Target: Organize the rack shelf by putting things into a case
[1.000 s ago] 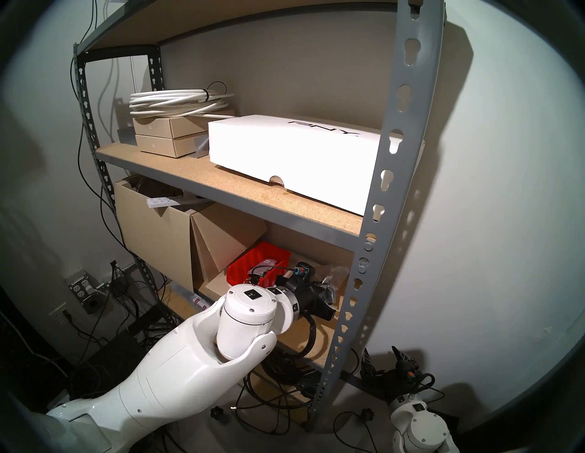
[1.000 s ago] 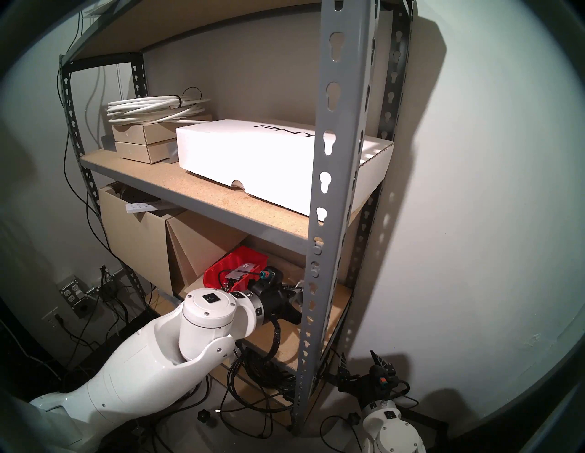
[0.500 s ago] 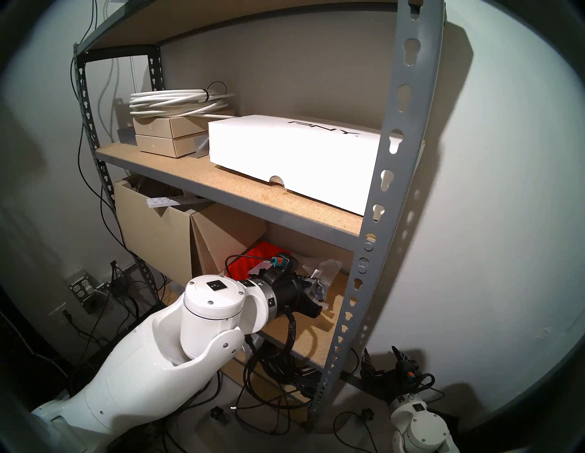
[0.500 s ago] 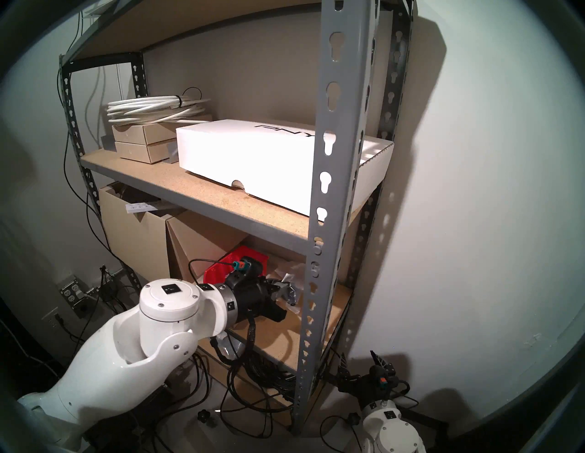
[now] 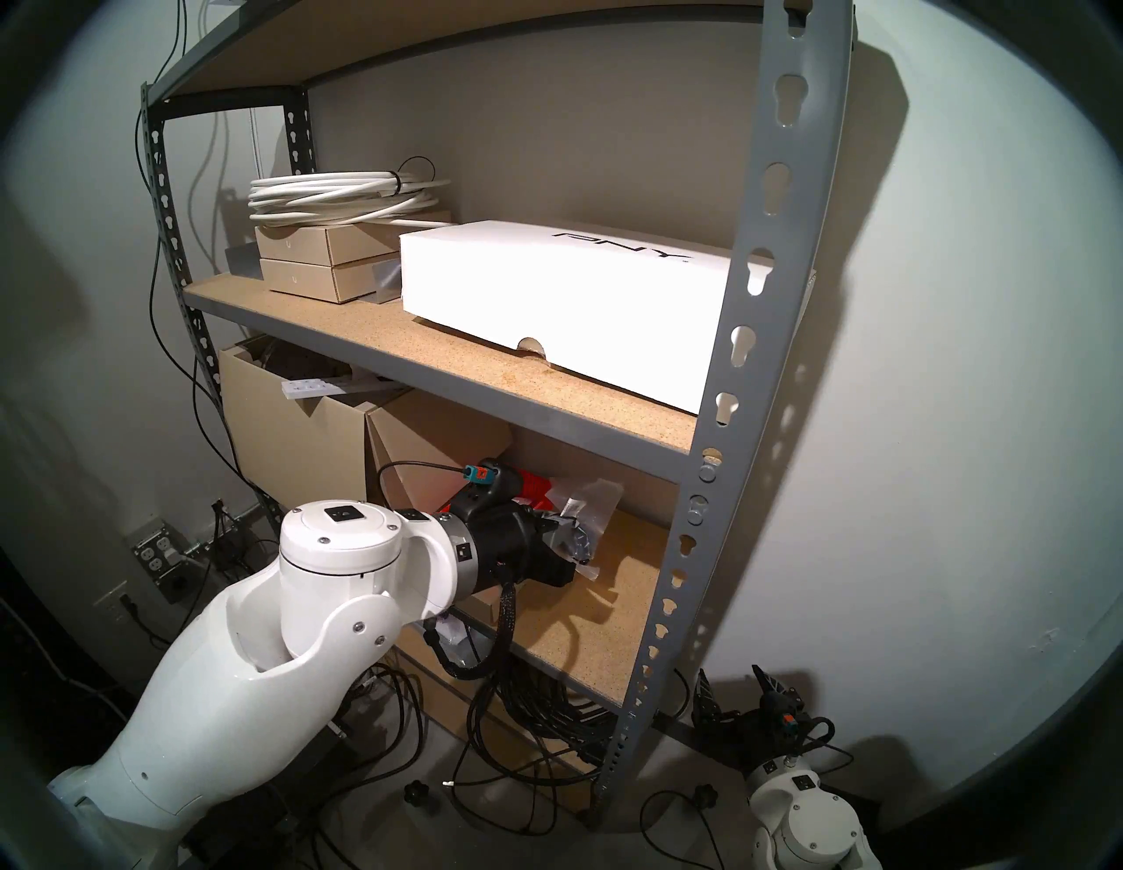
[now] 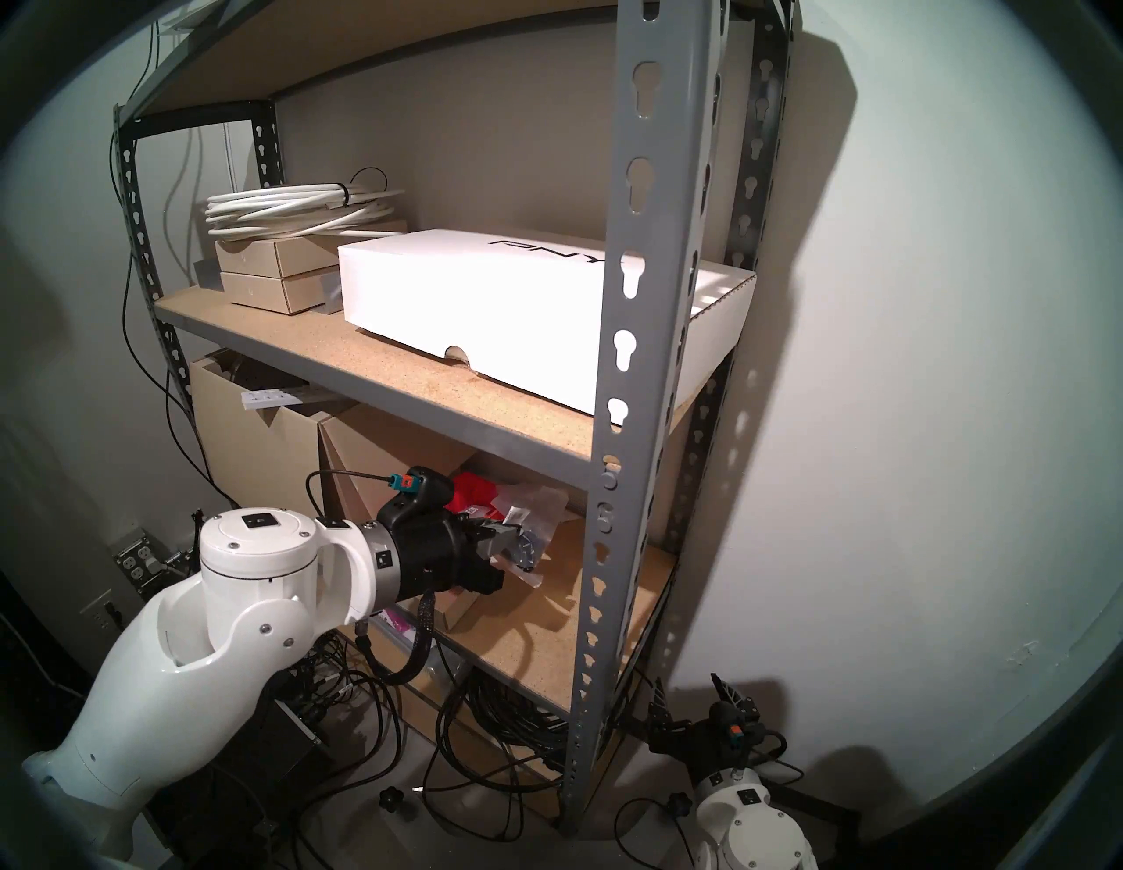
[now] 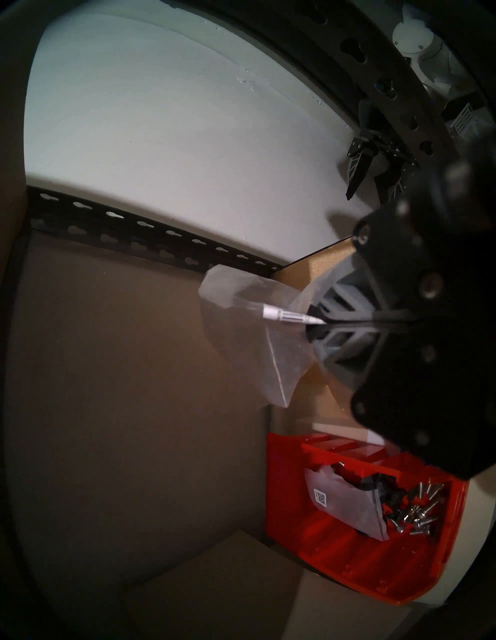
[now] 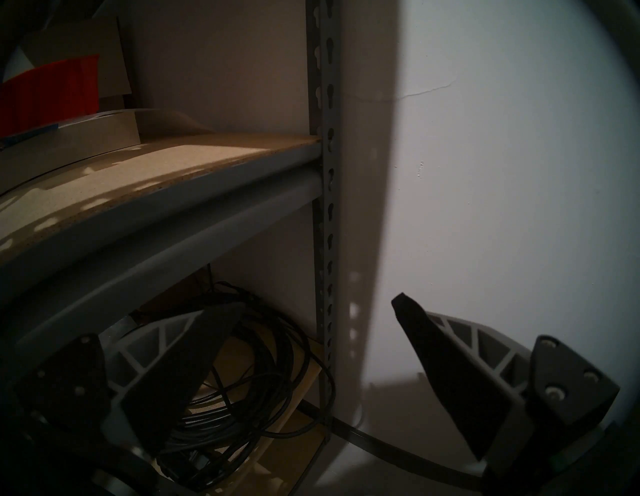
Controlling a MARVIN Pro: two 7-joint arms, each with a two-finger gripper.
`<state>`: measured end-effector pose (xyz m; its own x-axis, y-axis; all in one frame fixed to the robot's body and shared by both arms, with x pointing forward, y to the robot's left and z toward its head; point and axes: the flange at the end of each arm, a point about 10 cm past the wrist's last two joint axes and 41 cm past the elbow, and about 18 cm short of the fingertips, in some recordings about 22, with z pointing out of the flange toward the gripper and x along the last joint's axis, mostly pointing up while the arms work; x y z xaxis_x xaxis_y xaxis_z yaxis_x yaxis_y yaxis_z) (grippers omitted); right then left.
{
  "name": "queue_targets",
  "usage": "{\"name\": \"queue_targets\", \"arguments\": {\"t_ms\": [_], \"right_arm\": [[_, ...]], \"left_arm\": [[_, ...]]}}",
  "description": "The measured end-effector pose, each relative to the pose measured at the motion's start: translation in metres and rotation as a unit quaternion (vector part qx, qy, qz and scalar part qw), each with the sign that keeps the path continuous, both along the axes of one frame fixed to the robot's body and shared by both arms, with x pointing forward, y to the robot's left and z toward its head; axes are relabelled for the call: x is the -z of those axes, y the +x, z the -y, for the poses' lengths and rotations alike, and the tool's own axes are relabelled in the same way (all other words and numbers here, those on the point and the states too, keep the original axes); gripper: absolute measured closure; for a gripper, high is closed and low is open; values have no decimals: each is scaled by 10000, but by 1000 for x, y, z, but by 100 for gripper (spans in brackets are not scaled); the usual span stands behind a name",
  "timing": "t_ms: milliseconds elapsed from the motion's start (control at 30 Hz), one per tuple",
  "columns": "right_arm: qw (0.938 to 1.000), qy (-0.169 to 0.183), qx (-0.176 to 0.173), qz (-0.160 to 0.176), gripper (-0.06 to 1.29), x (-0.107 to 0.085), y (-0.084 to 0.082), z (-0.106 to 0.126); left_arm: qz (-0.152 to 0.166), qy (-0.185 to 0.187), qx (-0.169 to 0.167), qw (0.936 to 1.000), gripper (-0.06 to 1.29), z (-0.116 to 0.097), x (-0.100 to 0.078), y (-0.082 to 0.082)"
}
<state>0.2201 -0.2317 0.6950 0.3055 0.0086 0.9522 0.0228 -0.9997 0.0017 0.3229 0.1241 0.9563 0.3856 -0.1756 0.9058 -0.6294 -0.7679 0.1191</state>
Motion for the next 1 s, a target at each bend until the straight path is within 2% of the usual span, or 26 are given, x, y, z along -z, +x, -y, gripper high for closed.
{"name": "queue_targets", "arguments": {"t_ms": [200, 433, 1000], "right_arm": [[10000, 0, 0, 0, -3, 0, 0, 0], [10000, 0, 0, 0, -3, 0, 0, 0], [10000, 0, 0, 0, -3, 0, 0, 0]], "left_arm": [[23, 4, -65, 10000, 125, -9, -3, 6], [-77, 10, -233, 9997, 125, -27, 3, 20], [66, -35, -489, 9988, 125, -54, -8, 31]]}}
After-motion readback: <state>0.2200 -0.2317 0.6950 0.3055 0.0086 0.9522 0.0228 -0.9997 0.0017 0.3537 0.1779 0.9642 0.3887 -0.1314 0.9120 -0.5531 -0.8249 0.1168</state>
